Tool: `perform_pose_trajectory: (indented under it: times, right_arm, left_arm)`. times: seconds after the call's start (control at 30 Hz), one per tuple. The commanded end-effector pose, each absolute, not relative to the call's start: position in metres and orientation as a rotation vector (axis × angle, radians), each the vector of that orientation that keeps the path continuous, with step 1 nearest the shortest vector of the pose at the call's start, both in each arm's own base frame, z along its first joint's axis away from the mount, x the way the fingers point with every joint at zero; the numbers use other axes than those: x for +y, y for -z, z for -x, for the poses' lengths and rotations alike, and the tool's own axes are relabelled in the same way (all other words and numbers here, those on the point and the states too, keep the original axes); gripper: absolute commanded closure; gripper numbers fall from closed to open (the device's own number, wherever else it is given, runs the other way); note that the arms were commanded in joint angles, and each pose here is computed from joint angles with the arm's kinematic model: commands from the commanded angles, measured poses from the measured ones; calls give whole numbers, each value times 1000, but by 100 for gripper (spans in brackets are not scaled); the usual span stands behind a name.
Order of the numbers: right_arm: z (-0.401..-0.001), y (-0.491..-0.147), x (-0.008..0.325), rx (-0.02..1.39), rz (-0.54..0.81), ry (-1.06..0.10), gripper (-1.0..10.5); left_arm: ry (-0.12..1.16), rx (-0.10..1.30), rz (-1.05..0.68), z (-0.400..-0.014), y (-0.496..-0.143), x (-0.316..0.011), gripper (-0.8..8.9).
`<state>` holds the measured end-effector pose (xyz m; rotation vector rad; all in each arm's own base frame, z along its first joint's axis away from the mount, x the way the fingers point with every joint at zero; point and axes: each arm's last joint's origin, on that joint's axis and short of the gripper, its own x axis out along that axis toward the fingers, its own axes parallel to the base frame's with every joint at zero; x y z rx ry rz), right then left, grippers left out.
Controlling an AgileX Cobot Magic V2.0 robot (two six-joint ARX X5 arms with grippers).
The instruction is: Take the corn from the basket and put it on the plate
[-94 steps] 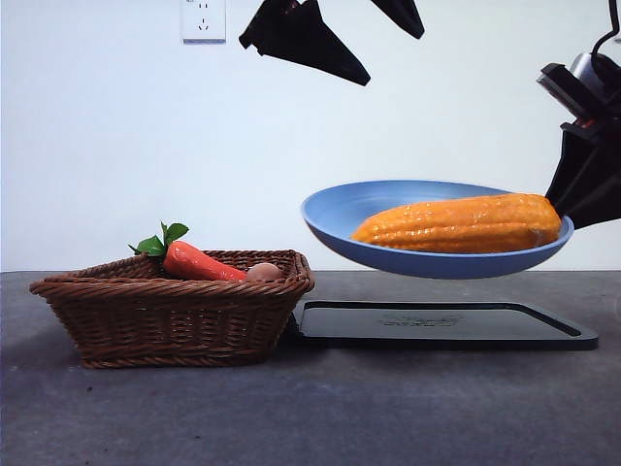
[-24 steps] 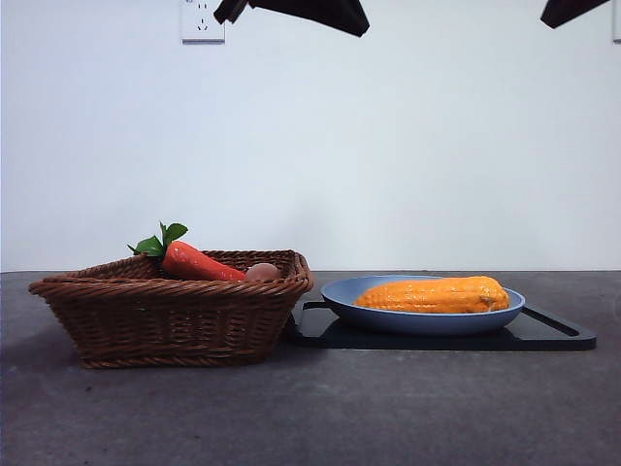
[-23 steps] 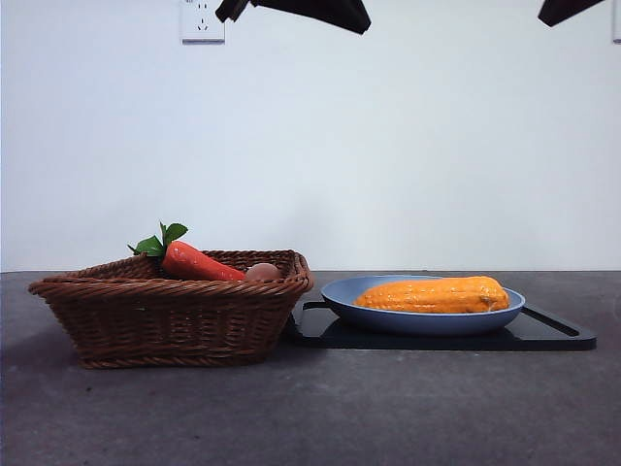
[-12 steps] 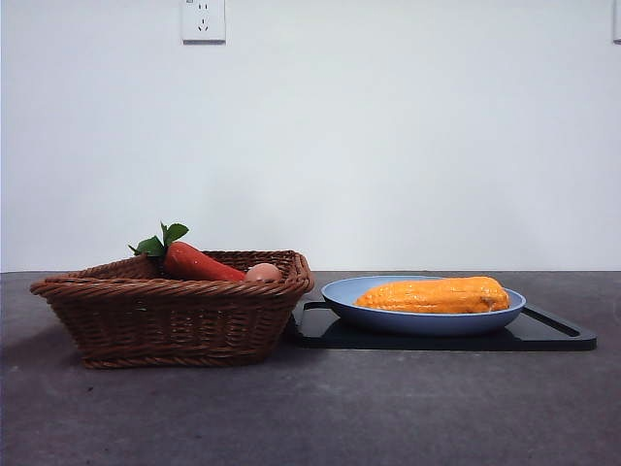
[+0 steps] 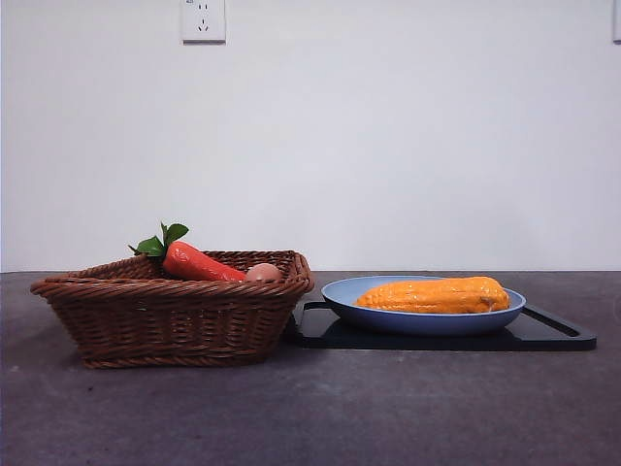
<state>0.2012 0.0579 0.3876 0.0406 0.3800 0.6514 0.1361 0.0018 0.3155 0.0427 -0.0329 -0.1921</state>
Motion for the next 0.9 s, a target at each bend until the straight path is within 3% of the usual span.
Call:
perform_pose_trajectory:
  times: [0.03,0.17,0.37,0.9]
  right_arm:
    - [-202,-391,59,360,-31,-655,945]
    - [-202,-391,59,360,-31,-655,945]
    - [-202,-391,59,360,-31,-655,945]
    - [-202,-391,59,360,-31,-655,945]
  left_arm:
    - [118,-35,-40,-127,-286,4,807]
    - [51,-17,-33,-114,-244,5,807]
    - [49,9,-8,-105,-201,4,807]
    - [43,138,31,-96,-154,4,807]
